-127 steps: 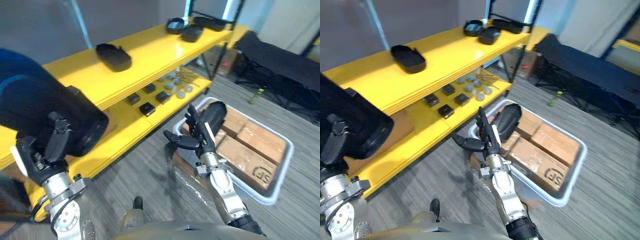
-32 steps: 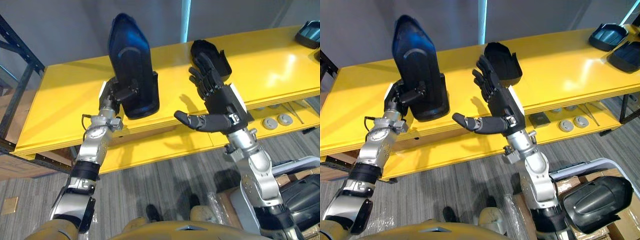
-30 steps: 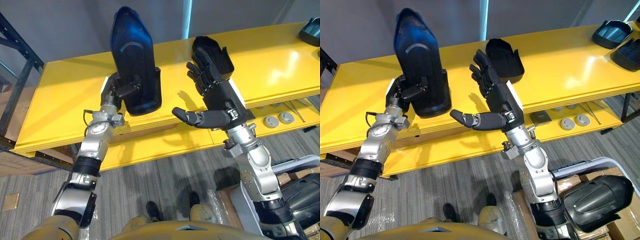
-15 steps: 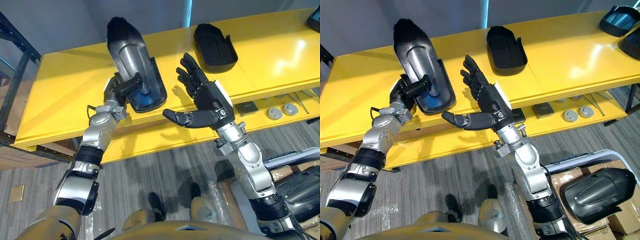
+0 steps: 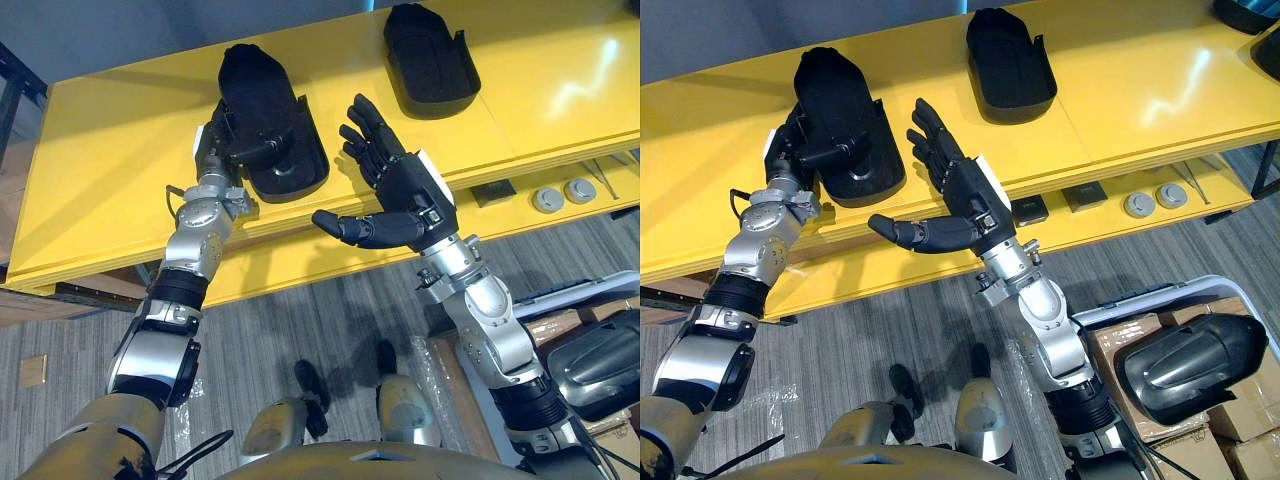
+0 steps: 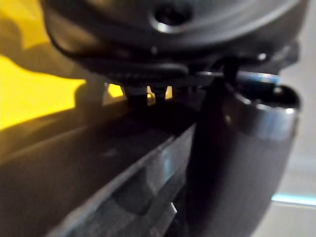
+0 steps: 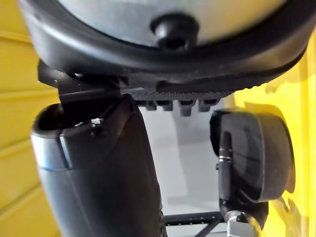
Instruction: Walk over and take three plastic housings, then place them on the shelf
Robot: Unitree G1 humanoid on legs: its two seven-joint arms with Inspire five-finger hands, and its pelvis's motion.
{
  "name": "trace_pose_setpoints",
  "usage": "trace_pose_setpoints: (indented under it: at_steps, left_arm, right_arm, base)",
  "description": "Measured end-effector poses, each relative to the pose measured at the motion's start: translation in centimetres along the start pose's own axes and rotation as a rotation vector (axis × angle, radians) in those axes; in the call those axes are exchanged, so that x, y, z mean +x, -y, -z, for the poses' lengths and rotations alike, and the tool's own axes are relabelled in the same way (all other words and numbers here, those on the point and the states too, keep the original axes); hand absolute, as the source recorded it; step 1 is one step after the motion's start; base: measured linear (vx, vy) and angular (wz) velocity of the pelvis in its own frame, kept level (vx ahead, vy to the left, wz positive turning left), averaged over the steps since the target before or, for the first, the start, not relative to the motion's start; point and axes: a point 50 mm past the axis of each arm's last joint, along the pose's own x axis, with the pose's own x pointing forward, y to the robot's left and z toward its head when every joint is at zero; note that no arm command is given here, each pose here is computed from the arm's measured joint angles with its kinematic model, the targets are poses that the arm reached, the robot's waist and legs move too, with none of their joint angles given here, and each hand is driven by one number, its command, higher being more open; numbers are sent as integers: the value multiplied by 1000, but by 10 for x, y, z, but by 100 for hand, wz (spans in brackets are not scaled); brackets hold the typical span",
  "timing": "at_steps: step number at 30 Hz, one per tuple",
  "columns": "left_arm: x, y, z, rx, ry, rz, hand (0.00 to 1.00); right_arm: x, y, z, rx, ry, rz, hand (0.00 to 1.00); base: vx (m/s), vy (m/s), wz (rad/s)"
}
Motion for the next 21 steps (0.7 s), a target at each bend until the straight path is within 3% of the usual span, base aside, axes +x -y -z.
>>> trace_pose_setpoints:
  at_steps: [21]
  left_arm:
    - [14, -28, -14, 376, -122, -307, 100]
  right_arm:
    - [-14, -24, 13, 115, -64, 34, 100]
  base:
    - [-11, -2, -5]
